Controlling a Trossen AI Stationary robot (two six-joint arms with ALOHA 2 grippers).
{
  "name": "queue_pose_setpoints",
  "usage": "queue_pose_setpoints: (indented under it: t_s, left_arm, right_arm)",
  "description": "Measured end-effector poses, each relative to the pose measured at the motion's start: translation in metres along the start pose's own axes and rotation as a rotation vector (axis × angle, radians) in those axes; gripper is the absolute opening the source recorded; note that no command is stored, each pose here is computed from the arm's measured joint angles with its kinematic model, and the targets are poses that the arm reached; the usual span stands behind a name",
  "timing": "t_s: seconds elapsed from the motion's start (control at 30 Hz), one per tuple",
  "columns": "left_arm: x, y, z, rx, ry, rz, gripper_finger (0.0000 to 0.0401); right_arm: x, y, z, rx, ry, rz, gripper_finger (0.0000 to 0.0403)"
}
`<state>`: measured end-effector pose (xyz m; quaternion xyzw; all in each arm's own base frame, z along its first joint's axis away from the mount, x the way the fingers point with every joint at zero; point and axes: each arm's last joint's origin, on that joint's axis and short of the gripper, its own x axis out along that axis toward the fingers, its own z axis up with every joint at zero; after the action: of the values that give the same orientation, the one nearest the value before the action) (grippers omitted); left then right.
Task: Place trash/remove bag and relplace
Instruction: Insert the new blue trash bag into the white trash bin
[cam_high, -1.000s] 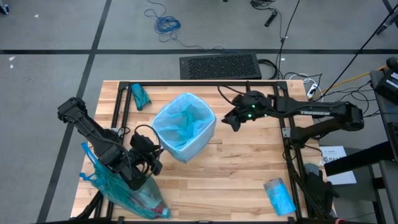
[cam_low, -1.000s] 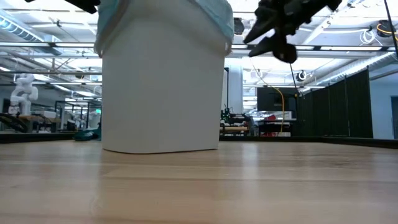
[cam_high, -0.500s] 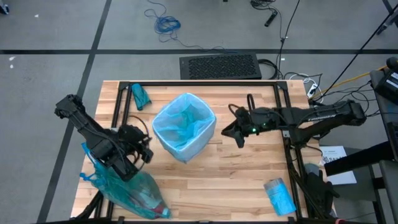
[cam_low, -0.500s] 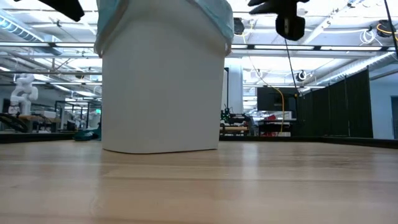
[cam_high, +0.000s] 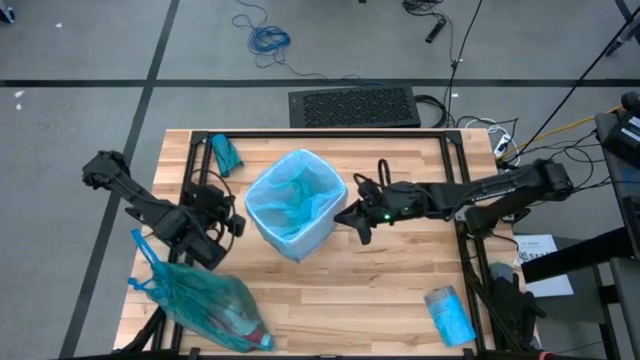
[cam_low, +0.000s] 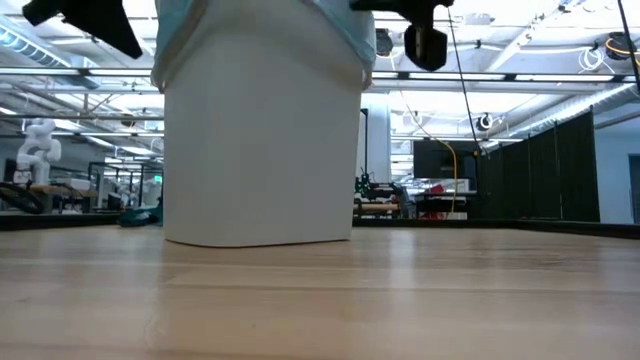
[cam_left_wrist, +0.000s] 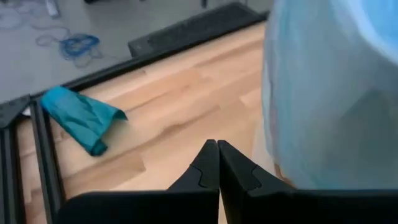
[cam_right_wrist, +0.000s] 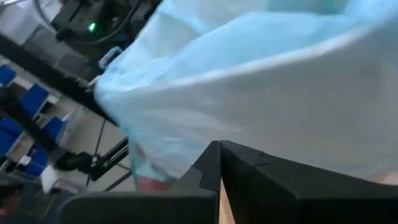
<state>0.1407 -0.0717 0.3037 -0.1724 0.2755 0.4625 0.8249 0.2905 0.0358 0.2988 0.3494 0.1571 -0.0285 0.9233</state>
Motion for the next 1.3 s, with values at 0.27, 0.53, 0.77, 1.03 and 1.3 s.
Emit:
queue_pose_setpoints:
  t_s: [0.27,0.53,0.77,1.03,1.3]
  left_arm:
    - [0.012,-0.004,0.005,-0.016,-0.051,0.026,0.0001]
    - [0.014,-0.031,0.011,0.035,-0.086,-0.133,0.0001]
    - [0.01,-0.053,0.018,0.038,-0.134,-0.278,0.0]
    - [0.017,-0.071,0.012,0.074,-0.031,-0.348,0.0]
    - [0.017,-0.073,0.009,0.022,-0.036,-0.33,0.0]
  right_arm:
    - [0.005,-0.01,0.008,0.021,-0.042,-0.033,0.0]
    - [0.004,-0.018,0.021,0.025,-0.098,-0.041,0.0]
    - [0.004,-0.029,0.028,0.032,-0.126,-0.086,0.0]
    - [0.001,-0.045,0.036,0.051,-0.122,-0.16,0.0]
    - [-0.008,-0.041,0.035,0.05,-0.116,-0.182,0.0]
